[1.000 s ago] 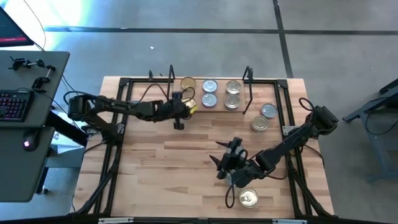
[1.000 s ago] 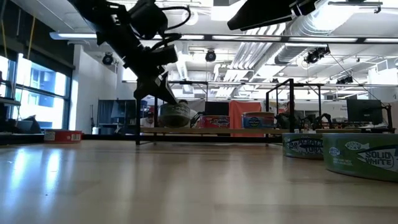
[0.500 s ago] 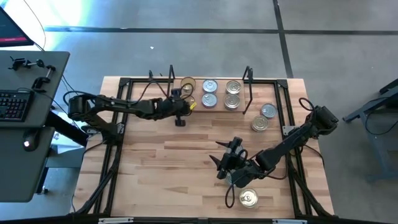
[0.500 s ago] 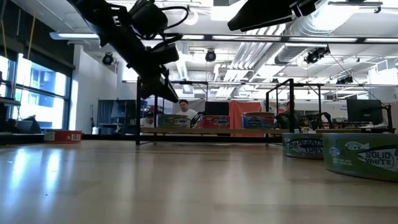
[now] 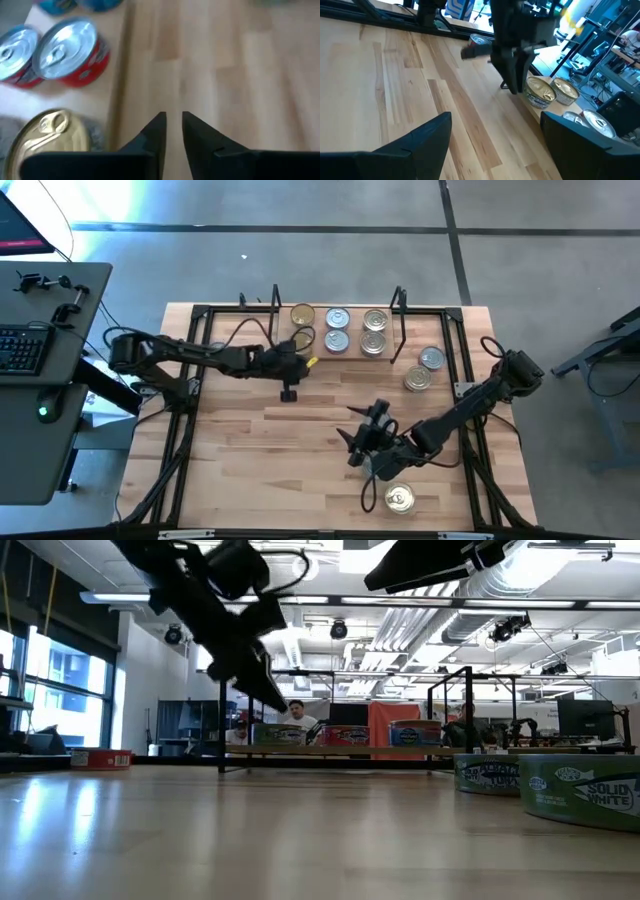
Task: Stack canned seafood by type on shelf
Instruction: Put the green tuna can and align with the other green tuna can on the shelf, then stack the green tuna can on top of the green tuna can on the shelf
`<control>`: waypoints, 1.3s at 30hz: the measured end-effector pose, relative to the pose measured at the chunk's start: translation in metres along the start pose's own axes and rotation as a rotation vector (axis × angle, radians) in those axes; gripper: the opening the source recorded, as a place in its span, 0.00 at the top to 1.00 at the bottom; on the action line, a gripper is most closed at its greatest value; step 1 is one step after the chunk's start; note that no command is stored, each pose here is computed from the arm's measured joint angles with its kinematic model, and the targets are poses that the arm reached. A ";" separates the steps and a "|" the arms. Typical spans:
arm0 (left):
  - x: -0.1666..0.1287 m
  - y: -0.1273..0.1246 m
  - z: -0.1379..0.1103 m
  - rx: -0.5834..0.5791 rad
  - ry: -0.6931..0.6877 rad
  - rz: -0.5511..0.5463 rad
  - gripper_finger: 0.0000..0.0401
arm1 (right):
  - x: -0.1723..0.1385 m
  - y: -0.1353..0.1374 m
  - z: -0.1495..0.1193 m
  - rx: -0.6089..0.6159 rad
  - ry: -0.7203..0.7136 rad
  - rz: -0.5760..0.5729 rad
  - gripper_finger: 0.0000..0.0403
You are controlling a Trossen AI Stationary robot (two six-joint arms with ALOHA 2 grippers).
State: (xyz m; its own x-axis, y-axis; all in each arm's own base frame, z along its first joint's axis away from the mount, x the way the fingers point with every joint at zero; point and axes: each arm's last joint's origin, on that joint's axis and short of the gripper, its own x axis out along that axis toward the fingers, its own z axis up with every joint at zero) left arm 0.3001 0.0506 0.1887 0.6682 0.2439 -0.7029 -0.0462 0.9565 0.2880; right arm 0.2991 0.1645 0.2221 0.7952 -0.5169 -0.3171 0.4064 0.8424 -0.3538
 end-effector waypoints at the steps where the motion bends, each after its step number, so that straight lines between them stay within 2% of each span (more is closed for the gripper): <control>1: 0.004 0.000 -0.002 0.022 0.022 0.040 0.90 | 0.000 0.000 0.000 0.002 0.001 0.001 0.27; 6: 0.027 0.003 -0.012 0.129 0.128 0.213 0.98 | 0.004 -0.003 0.000 0.000 0.009 -0.009 0.27; 12: 0.041 0.009 -0.018 0.168 0.164 0.314 0.99 | 0.008 -0.005 -0.001 -0.005 0.019 -0.017 0.27; 19: 0.031 0.011 -0.009 0.186 0.130 0.366 1.00 | 0.008 -0.005 -0.001 -0.005 0.021 -0.016 0.27; 25: 0.009 -0.004 0.007 0.159 0.034 0.350 1.00 | 0.008 -0.006 -0.003 0.003 0.033 -0.024 0.27; 29: -0.019 -0.028 0.014 0.126 0.020 0.371 1.00 | 0.002 -0.018 -0.012 0.048 0.083 -0.116 0.27; 35: -0.067 -0.072 0.009 0.118 0.029 0.410 1.00 | -0.024 -0.060 -0.020 0.234 0.276 -0.132 0.27; 39: -0.086 -0.089 0.003 0.128 0.025 0.391 1.00 | -0.034 -0.081 -0.024 0.303 0.431 -0.126 0.27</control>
State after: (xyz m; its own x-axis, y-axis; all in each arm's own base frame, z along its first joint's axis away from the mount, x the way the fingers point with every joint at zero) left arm 0.2489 -0.0557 0.2254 0.6004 0.5905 -0.5394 -0.1995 0.7637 0.6140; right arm 0.2280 0.1100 0.2405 0.5010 -0.5784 -0.6438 0.6488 0.7433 -0.1629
